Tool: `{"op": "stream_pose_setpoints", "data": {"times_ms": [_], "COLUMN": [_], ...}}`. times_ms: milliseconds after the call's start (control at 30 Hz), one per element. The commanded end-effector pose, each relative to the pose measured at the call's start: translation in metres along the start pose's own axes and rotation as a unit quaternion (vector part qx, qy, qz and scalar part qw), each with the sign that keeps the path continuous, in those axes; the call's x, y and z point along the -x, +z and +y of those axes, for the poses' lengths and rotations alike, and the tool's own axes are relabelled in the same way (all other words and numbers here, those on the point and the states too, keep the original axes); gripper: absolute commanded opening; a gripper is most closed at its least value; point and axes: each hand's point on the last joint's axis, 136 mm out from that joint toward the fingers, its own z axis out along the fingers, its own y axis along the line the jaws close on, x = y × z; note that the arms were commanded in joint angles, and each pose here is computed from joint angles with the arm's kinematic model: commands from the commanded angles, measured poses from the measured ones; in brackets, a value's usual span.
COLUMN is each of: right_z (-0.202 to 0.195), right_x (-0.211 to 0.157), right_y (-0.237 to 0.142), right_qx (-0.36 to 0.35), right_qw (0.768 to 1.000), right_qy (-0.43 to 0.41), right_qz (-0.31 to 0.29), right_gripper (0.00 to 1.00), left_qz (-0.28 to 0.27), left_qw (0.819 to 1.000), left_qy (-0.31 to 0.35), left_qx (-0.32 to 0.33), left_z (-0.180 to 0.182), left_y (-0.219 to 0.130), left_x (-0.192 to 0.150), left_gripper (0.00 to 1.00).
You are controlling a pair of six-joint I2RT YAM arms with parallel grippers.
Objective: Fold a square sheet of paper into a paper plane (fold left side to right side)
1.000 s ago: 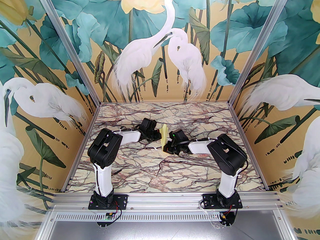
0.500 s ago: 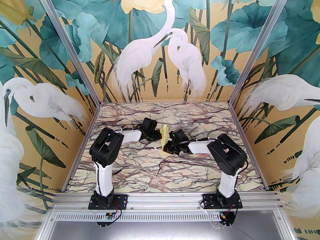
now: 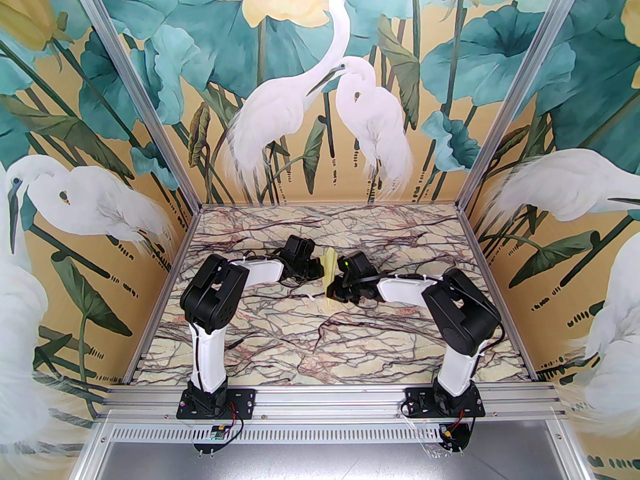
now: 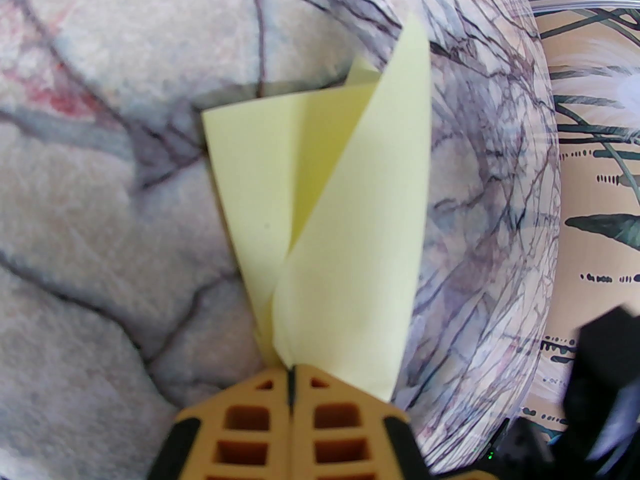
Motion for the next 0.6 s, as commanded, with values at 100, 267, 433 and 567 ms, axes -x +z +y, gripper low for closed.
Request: {"op": "stream_pose_setpoints", "data": {"times_ms": [100, 267, 433, 567], "right_z": [-0.006, -0.027, -0.048, -0.06], "right_x": [0.024, 0.03, 0.02, 0.013], "right_y": [0.012, 0.023, 0.027, 0.027], "right_qx": [-0.013, -0.039, -0.067, -0.085], "right_qw": [1.0, 0.999, 0.998, 0.996], "right_qy": [-0.004, 0.007, 0.017, 0.026], "right_qz": [-0.002, 0.0, 0.007, 0.01], "right_gripper": [0.01, 0.0, 0.0, 0.0], "left_qz": [0.014, 0.014, 0.015, 0.016], "left_qw": [0.999, 0.999, 0.999, 0.999], "left_qy": [-0.004, -0.003, -0.003, -0.002], "left_qx": [0.033, 0.032, 0.031, 0.03], "left_z": [0.019, 0.019, 0.017, 0.017], "left_y": [0.011, 0.011, 0.011, 0.012], "left_x": [-0.012, -0.011, -0.011, -0.012], "left_gripper": [0.02, 0.01, 0.01, 0.01]}}
